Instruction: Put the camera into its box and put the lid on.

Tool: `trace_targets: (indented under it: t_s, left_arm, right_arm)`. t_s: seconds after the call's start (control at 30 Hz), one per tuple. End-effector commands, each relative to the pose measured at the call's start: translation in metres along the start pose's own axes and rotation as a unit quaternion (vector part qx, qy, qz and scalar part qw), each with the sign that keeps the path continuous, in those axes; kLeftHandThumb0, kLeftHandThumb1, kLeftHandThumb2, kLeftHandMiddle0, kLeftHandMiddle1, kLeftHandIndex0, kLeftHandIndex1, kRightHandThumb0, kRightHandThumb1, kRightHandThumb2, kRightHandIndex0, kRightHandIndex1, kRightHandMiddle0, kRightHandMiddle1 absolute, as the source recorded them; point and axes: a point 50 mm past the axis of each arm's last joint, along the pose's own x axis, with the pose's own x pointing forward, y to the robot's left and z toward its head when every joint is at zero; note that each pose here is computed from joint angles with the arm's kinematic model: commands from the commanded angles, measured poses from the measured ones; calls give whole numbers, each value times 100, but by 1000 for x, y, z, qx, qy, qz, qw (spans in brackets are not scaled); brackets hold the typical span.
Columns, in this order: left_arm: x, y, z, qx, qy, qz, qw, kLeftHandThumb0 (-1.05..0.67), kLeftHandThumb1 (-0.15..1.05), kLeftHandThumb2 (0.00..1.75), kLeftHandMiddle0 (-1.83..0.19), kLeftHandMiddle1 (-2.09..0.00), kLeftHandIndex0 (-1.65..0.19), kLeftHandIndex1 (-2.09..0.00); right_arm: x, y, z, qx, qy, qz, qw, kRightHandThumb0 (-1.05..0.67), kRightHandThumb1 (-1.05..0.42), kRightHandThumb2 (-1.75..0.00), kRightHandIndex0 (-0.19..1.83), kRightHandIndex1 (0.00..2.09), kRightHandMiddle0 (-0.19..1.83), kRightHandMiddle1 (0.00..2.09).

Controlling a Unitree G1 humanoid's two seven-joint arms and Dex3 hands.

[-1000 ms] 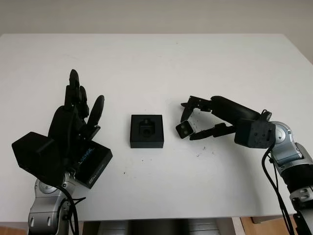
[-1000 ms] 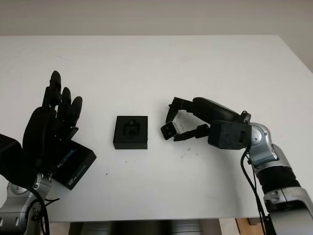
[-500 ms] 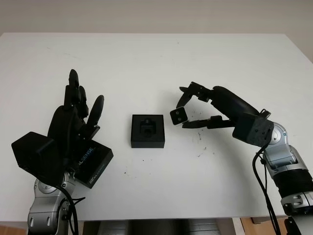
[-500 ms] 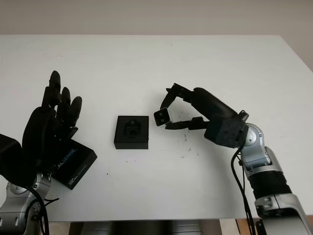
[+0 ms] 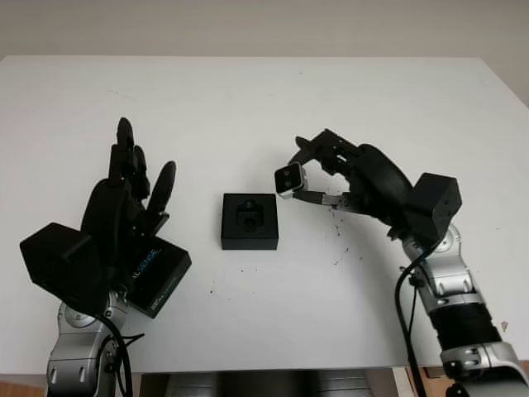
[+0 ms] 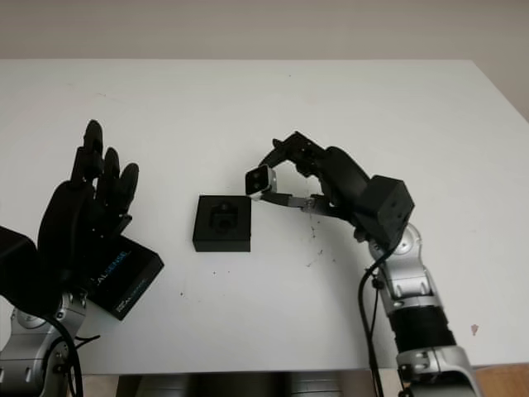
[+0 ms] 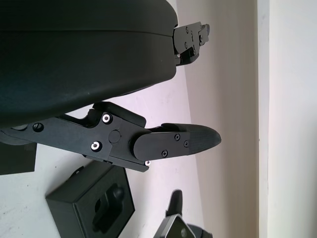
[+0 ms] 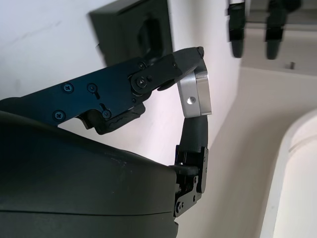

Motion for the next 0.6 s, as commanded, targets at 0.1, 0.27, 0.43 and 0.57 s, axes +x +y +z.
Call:
trace_targets:
  t_s: [0.1,0.27,0.43,0.57]
  left_arm:
    - [-2,-1,1,3,-4,-3,1000,-51,105,45,19,0,19,0]
    - [-2,-2,0,3,-3,0,1000,-51,105,45,19,0,19,0]
    - [-2,-2,-1,3,-3,-1,1000,-51,105,45,19,0,19,0]
    - [-2,-2,-1,1,-4,-1,1000,-51,105,45,19,0,19,0]
  right_arm:
    - [1,19,1,37,-9,-2,999,-46,-105,-9,15,4,30,171]
    - [0,30,-3,61,-2,0,998,-47,-105,-9,15,4,30,170]
    - [-1,39,-9,85,7,-1,996,-47,-105,-9,16,5,29,169]
    - [-3,43,-12,80,11,-8,997,-47,-105,-8,16,5,29,168]
